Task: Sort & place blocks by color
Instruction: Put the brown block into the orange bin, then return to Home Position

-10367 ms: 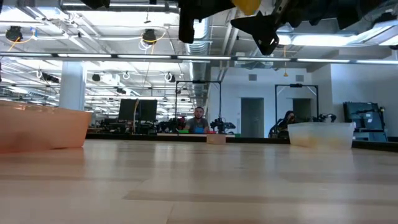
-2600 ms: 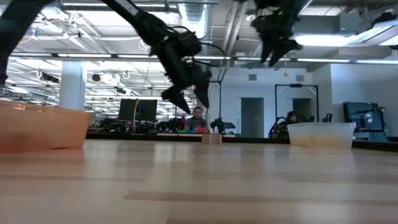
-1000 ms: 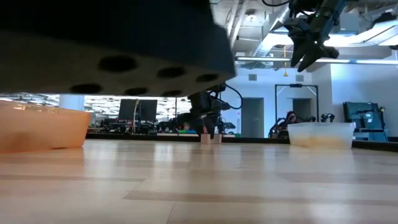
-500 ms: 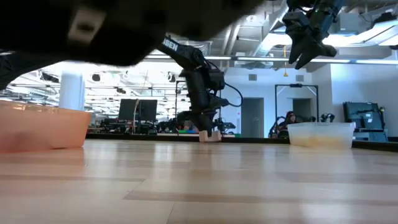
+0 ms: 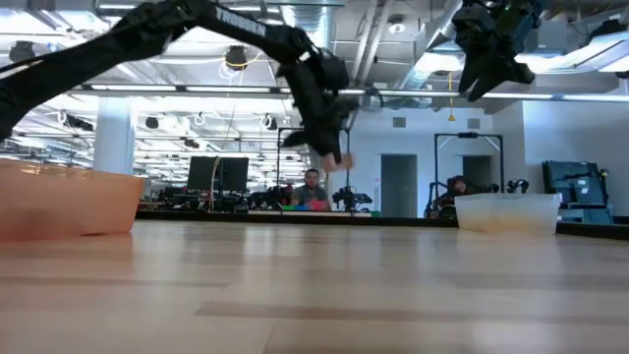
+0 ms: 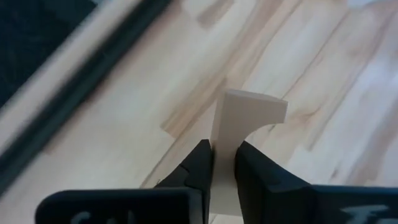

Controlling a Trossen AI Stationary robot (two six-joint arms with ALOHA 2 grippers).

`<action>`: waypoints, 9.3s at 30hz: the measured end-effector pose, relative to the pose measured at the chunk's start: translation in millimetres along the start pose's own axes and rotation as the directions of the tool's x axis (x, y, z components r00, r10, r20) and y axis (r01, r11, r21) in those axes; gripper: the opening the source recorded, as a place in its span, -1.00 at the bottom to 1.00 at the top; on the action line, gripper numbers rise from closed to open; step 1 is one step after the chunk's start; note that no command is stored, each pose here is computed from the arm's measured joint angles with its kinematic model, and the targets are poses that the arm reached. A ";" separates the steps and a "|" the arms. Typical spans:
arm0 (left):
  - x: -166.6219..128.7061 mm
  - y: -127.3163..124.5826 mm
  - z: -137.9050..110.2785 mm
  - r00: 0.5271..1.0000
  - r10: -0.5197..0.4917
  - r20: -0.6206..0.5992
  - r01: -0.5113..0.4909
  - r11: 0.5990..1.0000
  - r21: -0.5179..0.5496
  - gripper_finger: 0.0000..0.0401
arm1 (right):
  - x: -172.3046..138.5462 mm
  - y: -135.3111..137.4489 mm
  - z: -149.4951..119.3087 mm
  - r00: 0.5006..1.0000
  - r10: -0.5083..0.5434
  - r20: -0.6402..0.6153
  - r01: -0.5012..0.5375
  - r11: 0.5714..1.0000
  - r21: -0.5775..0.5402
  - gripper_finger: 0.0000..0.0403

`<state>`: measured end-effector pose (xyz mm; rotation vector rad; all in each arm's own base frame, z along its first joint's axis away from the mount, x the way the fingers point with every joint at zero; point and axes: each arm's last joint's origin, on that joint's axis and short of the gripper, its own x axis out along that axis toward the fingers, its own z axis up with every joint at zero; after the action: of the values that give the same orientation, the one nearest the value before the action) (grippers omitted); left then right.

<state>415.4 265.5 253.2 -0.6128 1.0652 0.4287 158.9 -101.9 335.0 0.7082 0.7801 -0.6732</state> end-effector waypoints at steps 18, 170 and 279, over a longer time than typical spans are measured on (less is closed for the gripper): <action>-184.0 -49.3 -40.3 0.947 0.077 0.311 -0.117 0.987 0.110 -0.89 | -26.1 -3.8 -9.5 0.996 0.023 0.088 -0.022 1.000 -0.014 -0.21; -160.4 10.3 -309.1 0.082 -0.423 0.902 0.313 0.870 0.380 -1.00 | -19.7 -4.3 -67.8 0.575 0.624 0.529 -0.382 0.776 -0.502 -0.21; -78.8 50.4 -393.4 0.329 -0.313 0.891 0.173 0.948 0.269 -1.00 | 49.1 -63.3 -154.6 0.631 0.520 0.576 -0.351 0.853 -0.385 -0.95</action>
<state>85.7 44.6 175.4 -0.2914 -0.1460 0.3472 78.3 -33.3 196.8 0.3581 -0.0073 -0.3207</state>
